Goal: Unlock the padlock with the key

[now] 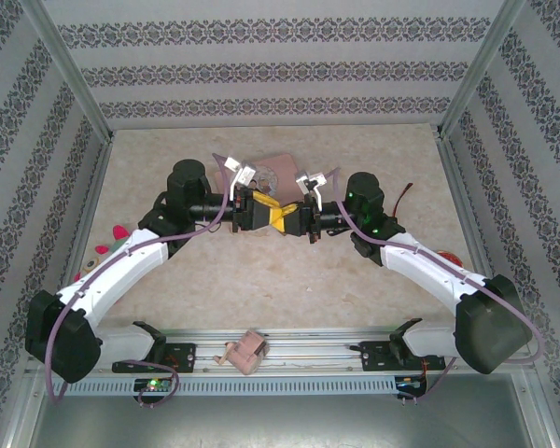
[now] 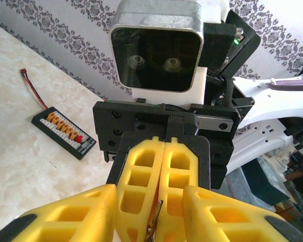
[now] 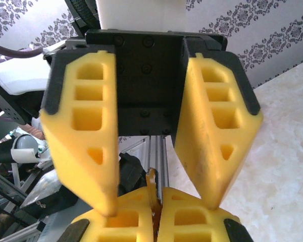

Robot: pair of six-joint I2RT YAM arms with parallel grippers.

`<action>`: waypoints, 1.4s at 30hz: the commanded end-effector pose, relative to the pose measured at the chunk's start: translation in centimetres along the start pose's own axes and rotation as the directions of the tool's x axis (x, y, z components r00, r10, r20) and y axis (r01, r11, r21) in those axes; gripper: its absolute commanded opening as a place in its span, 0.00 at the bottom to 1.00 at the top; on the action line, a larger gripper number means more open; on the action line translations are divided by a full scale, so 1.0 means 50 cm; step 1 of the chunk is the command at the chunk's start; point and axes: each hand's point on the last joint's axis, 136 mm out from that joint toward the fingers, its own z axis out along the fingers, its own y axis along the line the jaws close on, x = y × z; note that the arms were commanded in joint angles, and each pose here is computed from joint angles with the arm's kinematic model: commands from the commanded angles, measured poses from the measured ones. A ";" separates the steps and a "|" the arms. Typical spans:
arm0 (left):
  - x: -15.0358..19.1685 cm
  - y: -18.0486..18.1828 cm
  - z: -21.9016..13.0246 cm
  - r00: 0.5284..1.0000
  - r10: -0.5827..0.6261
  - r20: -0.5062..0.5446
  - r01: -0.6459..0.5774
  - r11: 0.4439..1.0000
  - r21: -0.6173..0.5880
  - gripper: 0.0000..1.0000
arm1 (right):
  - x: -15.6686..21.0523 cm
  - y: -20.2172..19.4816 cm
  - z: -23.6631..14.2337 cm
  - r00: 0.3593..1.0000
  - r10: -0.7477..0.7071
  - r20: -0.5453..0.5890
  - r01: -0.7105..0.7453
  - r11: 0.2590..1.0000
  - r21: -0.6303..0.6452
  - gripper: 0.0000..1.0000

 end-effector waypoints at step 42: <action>-0.097 0.070 -0.049 0.940 -0.105 0.324 0.169 0.970 -0.174 0.00 | -0.112 -0.062 -0.028 0.938 0.149 0.313 -0.168 0.985 0.036 0.37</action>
